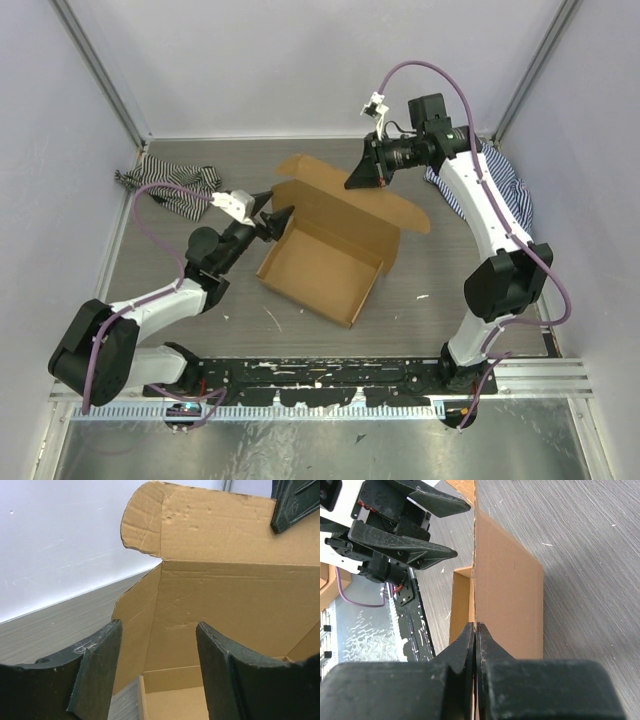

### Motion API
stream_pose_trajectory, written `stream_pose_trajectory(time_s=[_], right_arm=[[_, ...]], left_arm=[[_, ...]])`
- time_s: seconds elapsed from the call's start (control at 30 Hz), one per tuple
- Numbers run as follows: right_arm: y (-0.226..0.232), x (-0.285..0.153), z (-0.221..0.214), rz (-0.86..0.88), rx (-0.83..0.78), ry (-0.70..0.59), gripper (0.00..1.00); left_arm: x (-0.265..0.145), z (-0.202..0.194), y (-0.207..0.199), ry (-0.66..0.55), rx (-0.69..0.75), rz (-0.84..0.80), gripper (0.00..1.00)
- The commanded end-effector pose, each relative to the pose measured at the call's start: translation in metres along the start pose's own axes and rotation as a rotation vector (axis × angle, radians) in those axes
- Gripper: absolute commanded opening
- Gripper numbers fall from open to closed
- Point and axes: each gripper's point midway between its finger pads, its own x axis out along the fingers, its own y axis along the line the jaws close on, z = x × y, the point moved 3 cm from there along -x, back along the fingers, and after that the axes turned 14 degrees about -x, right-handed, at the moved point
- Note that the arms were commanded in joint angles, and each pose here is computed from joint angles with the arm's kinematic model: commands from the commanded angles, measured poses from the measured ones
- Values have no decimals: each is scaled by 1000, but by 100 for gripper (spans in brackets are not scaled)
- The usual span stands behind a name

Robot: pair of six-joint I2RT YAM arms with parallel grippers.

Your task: Fold the paper box

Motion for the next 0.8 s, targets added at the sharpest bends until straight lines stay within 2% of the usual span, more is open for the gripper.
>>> stream_pose_trajectory(time_s=[0.0,0.13,0.23,0.33,0.63,0.77], right_arm=[[26,-20,30,14,-104,-86,1],[30,-24,30,-1,-115,-89,1],[32,-25,26,-6,-119,-88,1],[35,-26,24,0,-127,-90,1],[38,-26,25,17,-136,-99,1],[38,-26,26,17,-135,-101,1]], left_arm=[[7,16,-1,-44,47,-11,70],[7,19,8,-51,106,44,78],[5,23,19,-59,160,109,82],[6,29,18,-78,184,96,83],[20,36,-5,-43,179,-58,81],[26,29,-14,0,128,-114,72]])
